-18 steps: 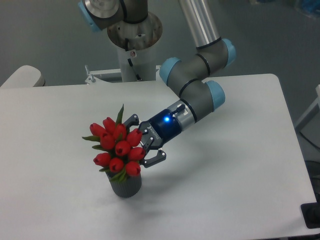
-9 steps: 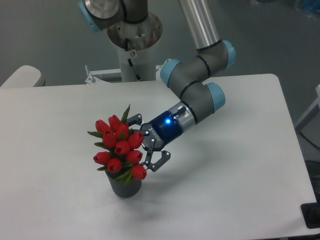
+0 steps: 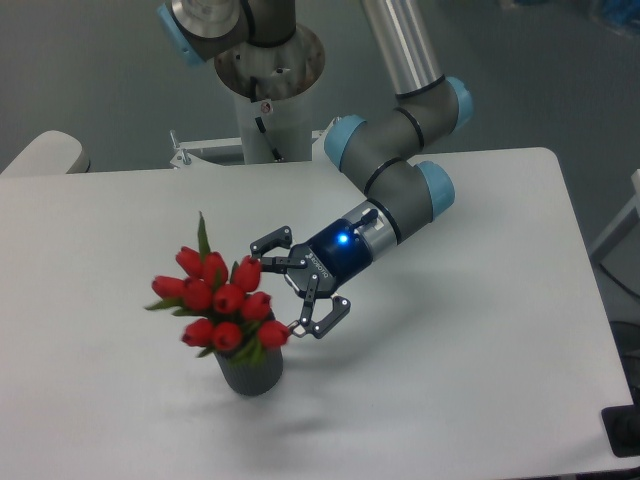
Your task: Insert the flowers into the vase
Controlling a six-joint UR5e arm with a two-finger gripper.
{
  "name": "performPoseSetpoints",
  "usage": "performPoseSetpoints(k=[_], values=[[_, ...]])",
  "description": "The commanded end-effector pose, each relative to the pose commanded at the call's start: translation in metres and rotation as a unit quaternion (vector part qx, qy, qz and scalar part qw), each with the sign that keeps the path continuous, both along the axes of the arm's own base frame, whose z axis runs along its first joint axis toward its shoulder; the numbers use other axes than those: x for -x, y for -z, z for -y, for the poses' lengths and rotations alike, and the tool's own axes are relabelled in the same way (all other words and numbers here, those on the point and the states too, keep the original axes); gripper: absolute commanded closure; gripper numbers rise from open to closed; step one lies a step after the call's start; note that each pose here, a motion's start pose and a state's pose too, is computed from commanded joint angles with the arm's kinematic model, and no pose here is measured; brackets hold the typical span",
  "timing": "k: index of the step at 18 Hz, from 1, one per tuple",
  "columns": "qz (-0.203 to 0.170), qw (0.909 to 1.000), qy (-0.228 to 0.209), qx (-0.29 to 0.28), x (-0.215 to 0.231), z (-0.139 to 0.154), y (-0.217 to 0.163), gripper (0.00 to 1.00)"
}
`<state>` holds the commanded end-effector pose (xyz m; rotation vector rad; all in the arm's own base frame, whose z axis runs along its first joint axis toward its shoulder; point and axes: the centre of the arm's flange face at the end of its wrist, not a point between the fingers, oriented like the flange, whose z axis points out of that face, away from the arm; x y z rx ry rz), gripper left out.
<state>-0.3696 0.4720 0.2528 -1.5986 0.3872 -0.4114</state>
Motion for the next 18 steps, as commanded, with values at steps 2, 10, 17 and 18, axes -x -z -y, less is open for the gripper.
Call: performPoseSetpoints(k=[2,10,17,18], values=[[-0.008,1.0000,-0.001,0.004,0.001,0.001,0.001,0.00],[-0.041,0.9986,-0.033,-0.011,0.028,0.029,-0.010,0.00],[-0.084,0.9941,-0.069,0.000,0.042,0.065,-0.044,0.00],[-0.092,0.9929,-0.075,0.003,0.047,0.070,-0.049,0.00]])
